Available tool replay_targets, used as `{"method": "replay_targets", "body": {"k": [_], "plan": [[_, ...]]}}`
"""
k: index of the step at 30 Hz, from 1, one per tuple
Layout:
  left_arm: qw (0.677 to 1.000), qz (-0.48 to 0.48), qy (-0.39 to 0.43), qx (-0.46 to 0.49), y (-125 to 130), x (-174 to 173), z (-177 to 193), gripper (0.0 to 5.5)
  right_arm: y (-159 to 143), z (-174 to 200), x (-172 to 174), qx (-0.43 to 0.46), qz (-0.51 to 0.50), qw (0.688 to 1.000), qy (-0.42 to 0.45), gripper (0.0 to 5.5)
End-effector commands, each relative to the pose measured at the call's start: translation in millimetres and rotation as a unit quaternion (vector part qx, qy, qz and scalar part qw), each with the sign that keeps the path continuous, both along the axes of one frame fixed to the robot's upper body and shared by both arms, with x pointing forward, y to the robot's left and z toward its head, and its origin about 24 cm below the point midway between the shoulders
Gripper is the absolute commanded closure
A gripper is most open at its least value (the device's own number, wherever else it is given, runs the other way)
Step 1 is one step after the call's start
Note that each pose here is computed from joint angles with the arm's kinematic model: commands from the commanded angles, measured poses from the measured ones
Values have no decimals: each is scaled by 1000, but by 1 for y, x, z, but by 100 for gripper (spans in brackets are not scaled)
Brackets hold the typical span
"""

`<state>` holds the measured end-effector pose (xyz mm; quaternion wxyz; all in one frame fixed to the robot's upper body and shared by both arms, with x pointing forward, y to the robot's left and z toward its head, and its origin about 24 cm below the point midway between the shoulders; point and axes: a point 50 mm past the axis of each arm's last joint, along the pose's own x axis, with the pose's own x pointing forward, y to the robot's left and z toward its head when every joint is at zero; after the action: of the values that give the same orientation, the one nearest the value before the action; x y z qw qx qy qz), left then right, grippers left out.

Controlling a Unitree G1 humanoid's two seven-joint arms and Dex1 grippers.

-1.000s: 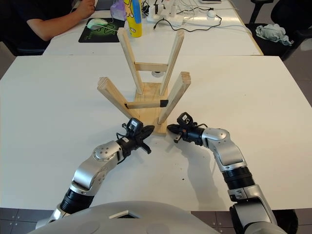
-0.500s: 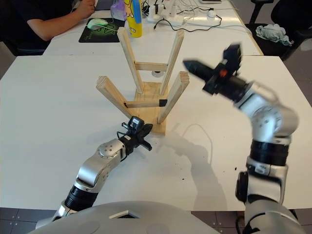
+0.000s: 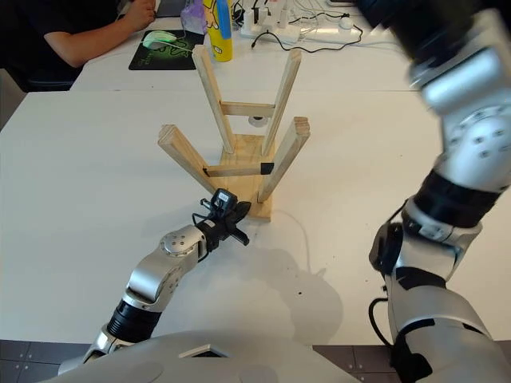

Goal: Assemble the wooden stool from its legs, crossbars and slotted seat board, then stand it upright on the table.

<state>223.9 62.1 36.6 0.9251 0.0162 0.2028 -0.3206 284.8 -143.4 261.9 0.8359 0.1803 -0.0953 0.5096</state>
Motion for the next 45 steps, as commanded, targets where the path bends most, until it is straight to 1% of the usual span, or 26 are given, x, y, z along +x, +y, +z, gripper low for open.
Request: {"method": "replay_targets", "body": {"k": [1, 3, 4, 6, 10, 11, 12, 14, 16, 18, 19, 21, 22, 23, 24, 25, 26, 27, 29, 30, 31, 33, 37, 41, 43, 45], "plan": [[997, -1, 67, 49, 9, -6, -25, 550, 36, -161, -36, -190, 3, 946, 263, 546], [997, -8, 64, 49, 9, -3, -23, 550, 36, -147, -27, -181, -32, 959, 217, 546], [997, -6, 63, 49, 10, -3, -22, 550, 35, -121, -13, -133, -57, 974, 172, 546], [997, -5, 62, 49, 10, -1, -22, 550, 28, -77, 4, -37, -86, 990, 103, 546], [997, -8, 65, 52, 11, 1, -23, 550, 15, -36, 9, 33, -93, 995, 27, 546], [996, -8, 65, 53, 12, 1, -24, 550, 11, -20, 6, 75, -77, 994, 7, 546], [996, -8, 65, 53, 12, 0, -24, 550, 3, 4, 2, 138, -58, 989, -19, 546], [996, -6, 67, 54, 13, -1, -24, 550, -15, 47, -11, 245, -8, 968, -62, 546], [996, -2, 69, 55, 14, -3, -26, 550, -28, 75, -25, 281, 23, 954, -103, 546], [996, 2, 72, 54, 16, -5, -26, 550, -34, 87, -32, 288, 34, 949, -120, 546], [996, 5, 72, 54, 16, -6, -26, 550, -33, 86, -32, 283, 38, 952, -113, 546], [996, 7, 73, 52, 16, -8, -26, 550, -19, 60, -27, 215, 36, 974, -65, 546], [996, 7, 74, 52, 16, -8, -25, 550, -5, 28, -25, 134, 36, 990, -6, 546], [996, 6, 73, 51, 15, -9, -25, 550, 10, -17, -27, 15, 36, 997, 67, 546], [996, 4, 72, 48, 13, -9, -23, 550, 19, -96, -35, -168, 20, 967, 189, 546], [997, 2, 70, 45, 10, -9, -21, 550, 8, -161, -60, -246, 10, 922, 300, 546], [997, -2, 68, 43, 7, -8, -20, 550, 1, -193, -86, -286, 21, 894, 344, 546], [997, -8, 67, 42, 6, -6, -18, 550, 3, -199, -99, -286, 27, 894, 344, 546], [997, -1, 66, 40, 8, -7, -17, 550, 17, -156, -66, -179, 1, 949, 259, 546], [997, 2, 66, 39, 8, -7, -17, 550, 20, -133, -48, -137, -21, 967, 215, 546], [997, 3, 66, 38, 8, -7, -17, 550, 20, -115, -35, -101, -41, 978, 180, 546], [997, 2, 68, 38, 7, -5, -18, 550, 18, -91, -21, -54, -61, 988, 134, 546], [997, 5, 69, 39, 5, -3, -20, 550, 3, -66, -8, -20, -80, 993, 80, 546], [997, 6, 70, 39, 5, -4, -21, 550, -6, -5, -11, 106, -26, 994, 9, 546], [997, 8, 69, 39, 6, -4, -21, 550, -12, 43, -23, 213, 30, 976, -42, 546], [997, 8, 69, 39, 7, -4, -21, 550, -20, 81, -37, 291, 70, 951, -83, 546]]}}
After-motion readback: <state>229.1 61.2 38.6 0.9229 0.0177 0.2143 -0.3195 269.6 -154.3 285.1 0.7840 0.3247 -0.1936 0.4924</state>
